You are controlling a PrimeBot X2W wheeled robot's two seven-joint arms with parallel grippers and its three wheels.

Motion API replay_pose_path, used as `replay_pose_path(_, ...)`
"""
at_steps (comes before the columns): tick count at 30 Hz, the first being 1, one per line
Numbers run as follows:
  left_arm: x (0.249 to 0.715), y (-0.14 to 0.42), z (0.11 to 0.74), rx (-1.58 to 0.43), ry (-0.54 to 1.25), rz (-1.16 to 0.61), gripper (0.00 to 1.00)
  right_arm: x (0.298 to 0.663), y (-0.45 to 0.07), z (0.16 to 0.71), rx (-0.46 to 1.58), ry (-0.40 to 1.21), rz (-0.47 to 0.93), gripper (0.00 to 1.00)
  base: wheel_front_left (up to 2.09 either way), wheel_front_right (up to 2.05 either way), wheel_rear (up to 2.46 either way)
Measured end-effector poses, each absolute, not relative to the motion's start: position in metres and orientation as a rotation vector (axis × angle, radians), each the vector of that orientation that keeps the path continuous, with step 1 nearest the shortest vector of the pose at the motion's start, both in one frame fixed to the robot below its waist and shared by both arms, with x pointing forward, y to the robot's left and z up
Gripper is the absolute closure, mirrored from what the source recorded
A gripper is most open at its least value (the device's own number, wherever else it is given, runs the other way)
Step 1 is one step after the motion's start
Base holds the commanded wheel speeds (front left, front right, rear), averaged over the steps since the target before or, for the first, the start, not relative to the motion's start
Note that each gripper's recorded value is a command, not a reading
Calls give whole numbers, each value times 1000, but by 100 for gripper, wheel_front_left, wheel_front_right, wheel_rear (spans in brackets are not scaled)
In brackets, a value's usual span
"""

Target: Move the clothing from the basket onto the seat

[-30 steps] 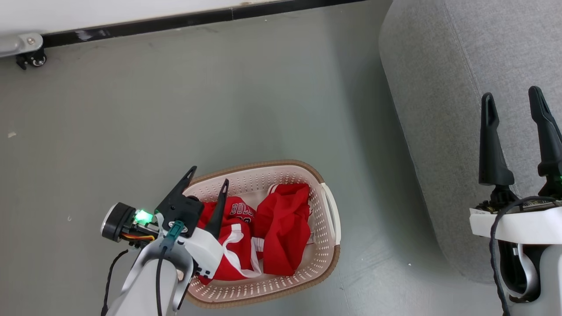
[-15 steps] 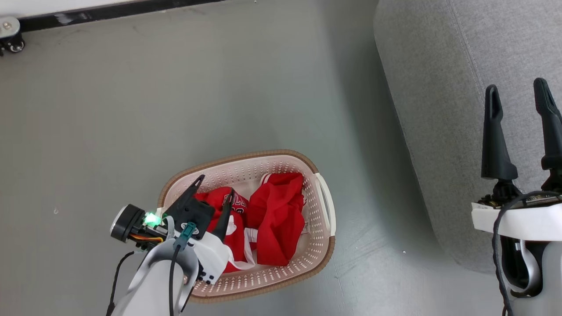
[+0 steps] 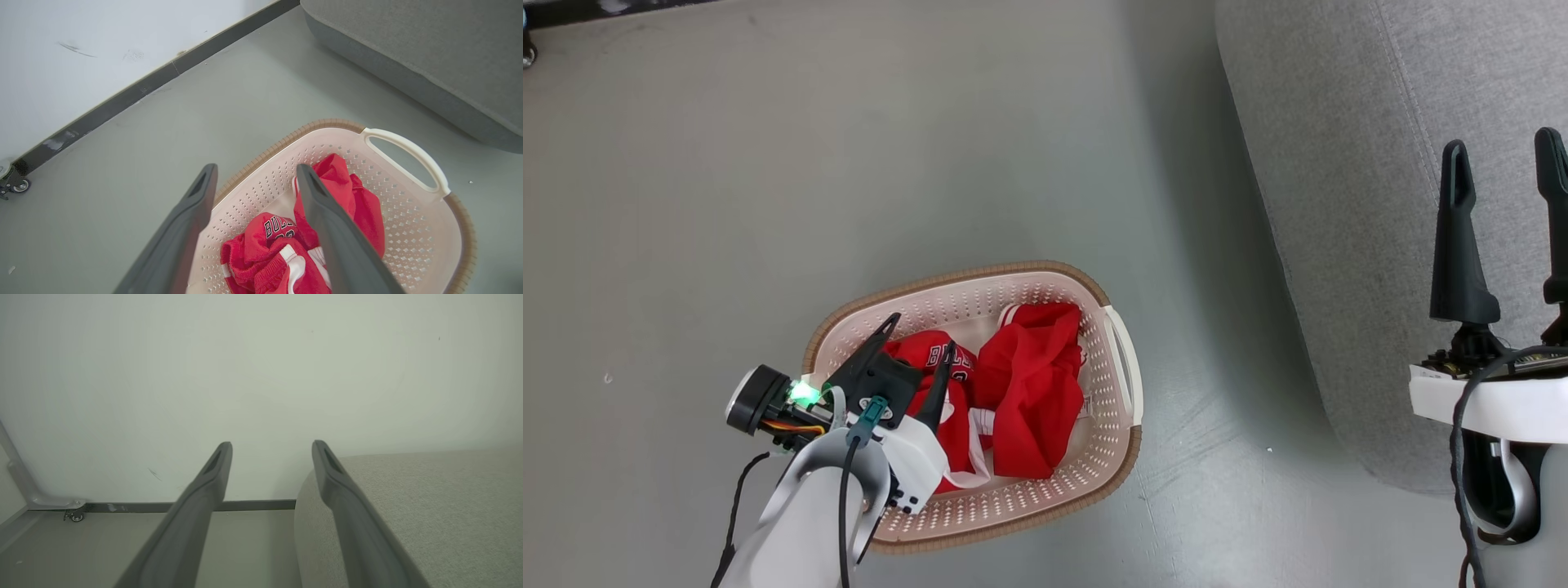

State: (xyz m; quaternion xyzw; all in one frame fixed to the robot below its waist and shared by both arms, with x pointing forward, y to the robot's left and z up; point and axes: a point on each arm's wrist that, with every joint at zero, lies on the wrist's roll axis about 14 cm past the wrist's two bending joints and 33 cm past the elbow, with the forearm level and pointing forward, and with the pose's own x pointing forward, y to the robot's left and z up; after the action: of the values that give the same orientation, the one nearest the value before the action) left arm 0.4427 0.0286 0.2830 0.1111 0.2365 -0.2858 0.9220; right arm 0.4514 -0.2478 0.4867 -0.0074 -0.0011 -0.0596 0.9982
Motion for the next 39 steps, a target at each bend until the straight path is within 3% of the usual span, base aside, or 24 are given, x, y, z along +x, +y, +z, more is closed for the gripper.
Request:
replay_pose_path(15, 431, 28, 255, 236, 568, -612, 0, 465, -246, 493, -19, -51, -110, 0, 0, 0, 0)
replay_pose_path(39, 436, 28, 230, 235, 618, -619, 0, 478, -239, 463, 31, 6, -90, 0, 0, 0, 0)
